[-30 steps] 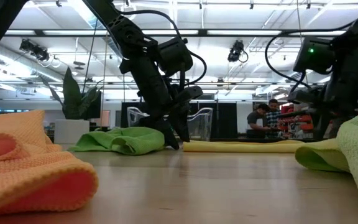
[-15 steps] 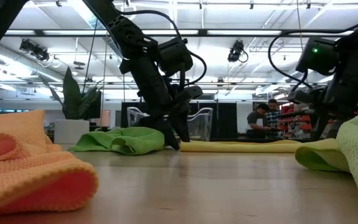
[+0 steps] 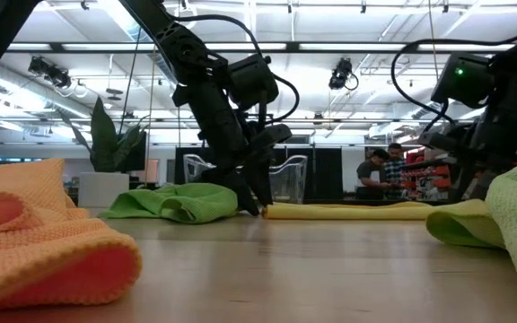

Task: Fold microfiber towels
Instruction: Fold the yellow towel

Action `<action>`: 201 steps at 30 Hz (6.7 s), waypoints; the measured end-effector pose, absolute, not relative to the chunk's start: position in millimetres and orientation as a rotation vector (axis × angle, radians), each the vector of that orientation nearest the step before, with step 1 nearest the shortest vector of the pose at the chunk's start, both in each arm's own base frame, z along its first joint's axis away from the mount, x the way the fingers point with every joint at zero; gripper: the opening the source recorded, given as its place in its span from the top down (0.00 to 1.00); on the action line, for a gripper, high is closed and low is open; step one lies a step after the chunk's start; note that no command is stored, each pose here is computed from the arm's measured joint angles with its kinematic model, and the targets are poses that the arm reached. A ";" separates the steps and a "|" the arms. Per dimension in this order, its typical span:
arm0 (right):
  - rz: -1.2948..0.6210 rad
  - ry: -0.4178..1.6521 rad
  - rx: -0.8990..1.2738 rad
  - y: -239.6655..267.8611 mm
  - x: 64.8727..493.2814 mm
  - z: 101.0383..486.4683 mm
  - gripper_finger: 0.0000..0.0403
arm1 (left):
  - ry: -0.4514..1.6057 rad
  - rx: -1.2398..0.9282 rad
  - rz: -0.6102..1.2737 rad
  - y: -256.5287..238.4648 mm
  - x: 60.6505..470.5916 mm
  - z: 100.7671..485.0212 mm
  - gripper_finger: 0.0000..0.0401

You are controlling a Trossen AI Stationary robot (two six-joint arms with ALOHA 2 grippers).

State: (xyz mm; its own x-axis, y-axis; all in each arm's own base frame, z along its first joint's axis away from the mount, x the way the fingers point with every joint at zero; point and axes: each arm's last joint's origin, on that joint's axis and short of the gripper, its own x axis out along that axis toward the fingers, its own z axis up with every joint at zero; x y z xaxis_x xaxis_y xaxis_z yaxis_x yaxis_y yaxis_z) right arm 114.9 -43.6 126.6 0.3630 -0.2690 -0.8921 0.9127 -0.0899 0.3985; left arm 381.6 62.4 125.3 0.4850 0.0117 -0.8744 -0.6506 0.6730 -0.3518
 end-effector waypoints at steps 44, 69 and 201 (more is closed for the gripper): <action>-1.023 0.745 1.354 -44.5 124.8 121.6 0.73 | 0.990 -0.752 0.455 61.9 381.9 125.3 0.64; -0.935 0.685 1.424 -50.2 147.5 113.2 0.73 | 0.994 -0.794 0.489 79.1 377.4 124.5 0.68; -0.374 0.667 0.991 -60.3 353.2 170.1 0.79 | 0.831 -0.634 0.734 64.6 289.5 273.2 0.90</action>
State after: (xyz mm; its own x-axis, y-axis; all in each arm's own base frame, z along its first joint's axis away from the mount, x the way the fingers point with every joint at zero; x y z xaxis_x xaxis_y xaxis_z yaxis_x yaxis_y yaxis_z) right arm 353.2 -60.3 170.1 0.7440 0.0058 -0.6681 0.5730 0.5088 0.6425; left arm 289.5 64.6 273.2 0.4646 0.3205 -0.8255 -0.7794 0.5905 -0.2093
